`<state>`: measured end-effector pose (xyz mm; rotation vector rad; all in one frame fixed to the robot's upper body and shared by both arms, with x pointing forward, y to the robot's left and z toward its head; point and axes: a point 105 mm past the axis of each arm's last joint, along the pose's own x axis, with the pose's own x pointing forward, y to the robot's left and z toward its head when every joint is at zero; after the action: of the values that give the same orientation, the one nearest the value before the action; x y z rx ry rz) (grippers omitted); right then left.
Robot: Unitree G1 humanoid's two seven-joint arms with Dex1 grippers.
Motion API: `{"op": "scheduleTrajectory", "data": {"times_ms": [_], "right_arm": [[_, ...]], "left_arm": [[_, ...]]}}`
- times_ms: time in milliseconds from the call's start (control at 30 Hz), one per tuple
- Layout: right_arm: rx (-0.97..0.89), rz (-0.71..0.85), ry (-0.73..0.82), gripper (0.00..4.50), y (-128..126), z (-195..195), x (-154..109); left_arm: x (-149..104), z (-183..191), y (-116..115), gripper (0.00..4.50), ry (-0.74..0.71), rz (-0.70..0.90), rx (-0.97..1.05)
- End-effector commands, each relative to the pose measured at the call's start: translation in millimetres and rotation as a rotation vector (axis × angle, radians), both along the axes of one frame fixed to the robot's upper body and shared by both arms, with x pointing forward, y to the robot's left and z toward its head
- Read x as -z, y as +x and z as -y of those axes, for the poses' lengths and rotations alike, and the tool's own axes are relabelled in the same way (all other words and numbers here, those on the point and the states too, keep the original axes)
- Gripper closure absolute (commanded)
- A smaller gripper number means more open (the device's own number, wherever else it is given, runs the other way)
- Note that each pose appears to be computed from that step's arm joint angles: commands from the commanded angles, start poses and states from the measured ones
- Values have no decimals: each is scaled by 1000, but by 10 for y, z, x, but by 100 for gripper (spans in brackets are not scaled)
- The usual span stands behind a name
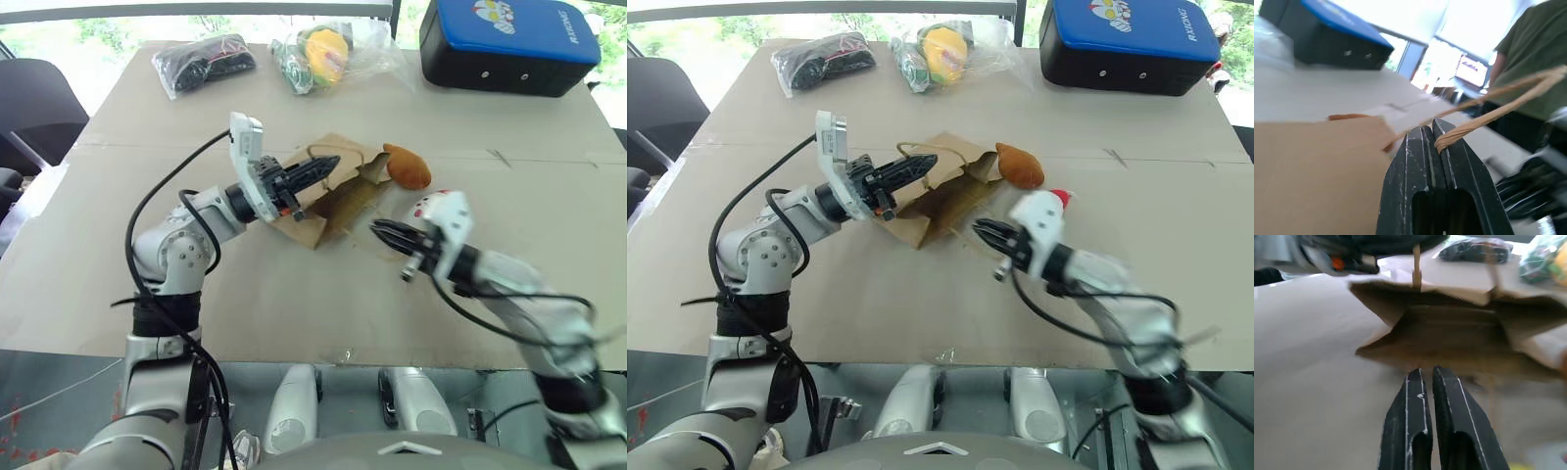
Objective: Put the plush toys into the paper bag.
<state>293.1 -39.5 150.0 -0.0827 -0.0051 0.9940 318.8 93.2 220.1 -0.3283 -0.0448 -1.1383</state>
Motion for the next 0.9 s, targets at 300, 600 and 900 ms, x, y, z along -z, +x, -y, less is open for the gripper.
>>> {"op": "scheduleTrajectory", "data": {"times_ms": [300, 600, 900], "right_arm": [[-30, -10, -52, 446, 510, -591, 284], [-30, -124, -188, 446, 513, -656, 929], [-19, -144, -259, 446, 489, -572, 1114]], "left_arm": [[-218, 68, -344, 450, -129, 15, 22], [-491, -234, -280, 450, -280, 37, -111], [-793, -663, -124, 450, -374, 78, -294]]}}
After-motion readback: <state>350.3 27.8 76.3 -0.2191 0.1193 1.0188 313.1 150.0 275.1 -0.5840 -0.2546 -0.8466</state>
